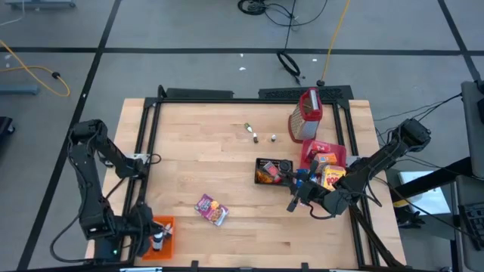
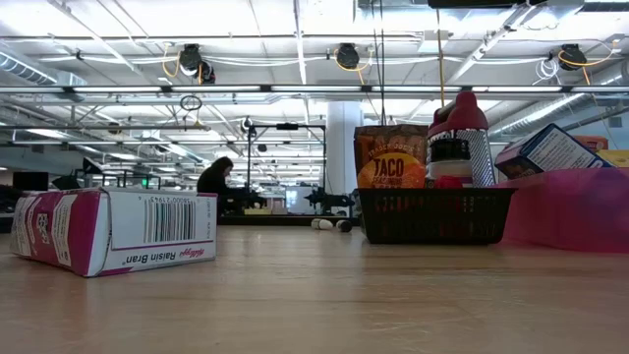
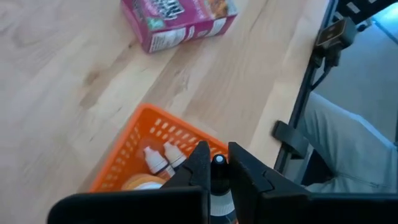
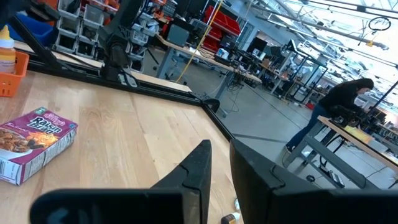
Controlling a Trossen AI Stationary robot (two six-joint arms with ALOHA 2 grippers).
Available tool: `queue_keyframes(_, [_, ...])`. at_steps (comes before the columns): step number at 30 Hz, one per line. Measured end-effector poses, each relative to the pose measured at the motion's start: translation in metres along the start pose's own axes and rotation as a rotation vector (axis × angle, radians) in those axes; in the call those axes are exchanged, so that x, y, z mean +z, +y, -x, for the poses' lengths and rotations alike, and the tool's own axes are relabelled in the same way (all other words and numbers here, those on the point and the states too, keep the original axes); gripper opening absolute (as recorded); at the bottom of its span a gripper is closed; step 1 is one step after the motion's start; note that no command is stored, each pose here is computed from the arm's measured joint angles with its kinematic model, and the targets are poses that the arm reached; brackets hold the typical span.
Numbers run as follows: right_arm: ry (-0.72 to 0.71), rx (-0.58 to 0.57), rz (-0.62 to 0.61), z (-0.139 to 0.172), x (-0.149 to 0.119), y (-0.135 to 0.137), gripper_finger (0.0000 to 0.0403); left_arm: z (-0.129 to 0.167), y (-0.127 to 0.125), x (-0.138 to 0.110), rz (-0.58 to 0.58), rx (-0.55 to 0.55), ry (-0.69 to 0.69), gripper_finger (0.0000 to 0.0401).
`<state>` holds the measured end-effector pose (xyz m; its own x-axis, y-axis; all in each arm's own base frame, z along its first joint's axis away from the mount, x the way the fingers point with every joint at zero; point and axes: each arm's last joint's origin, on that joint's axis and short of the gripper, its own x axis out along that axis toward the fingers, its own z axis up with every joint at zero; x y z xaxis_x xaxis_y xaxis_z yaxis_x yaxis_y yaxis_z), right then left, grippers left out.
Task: Pick & Place Kitchen Items
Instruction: Put the large blue food coloring bottle into the orange bin
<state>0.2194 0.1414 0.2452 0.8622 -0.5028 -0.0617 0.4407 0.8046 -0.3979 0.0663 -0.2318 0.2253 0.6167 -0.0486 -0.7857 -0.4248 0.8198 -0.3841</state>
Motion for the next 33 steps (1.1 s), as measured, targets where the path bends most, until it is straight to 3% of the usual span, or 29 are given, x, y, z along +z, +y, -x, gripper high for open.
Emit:
queue_keyframes(13, [0.0, 0.0, 0.0, 0.0, 0.0, 0.0, 0.0054, -0.0043, -0.0027, 0.0035, -0.003, -0.016, -0.02, 0.0035])
queue_keyframes(24, [0.0, 0.0, 0.0, 0.0, 0.0, 0.0, 0.0054, -0.0059, -0.005, 0.0063, -0.034, -0.031, -0.05, 0.0129])
queue_keyframes(33, [0.0, 0.0, 0.0, 0.0, 0.0, 0.0, 0.0054, -0.0059, -0.0058, 0.006, -0.029, -0.038, -0.048, 0.0164])
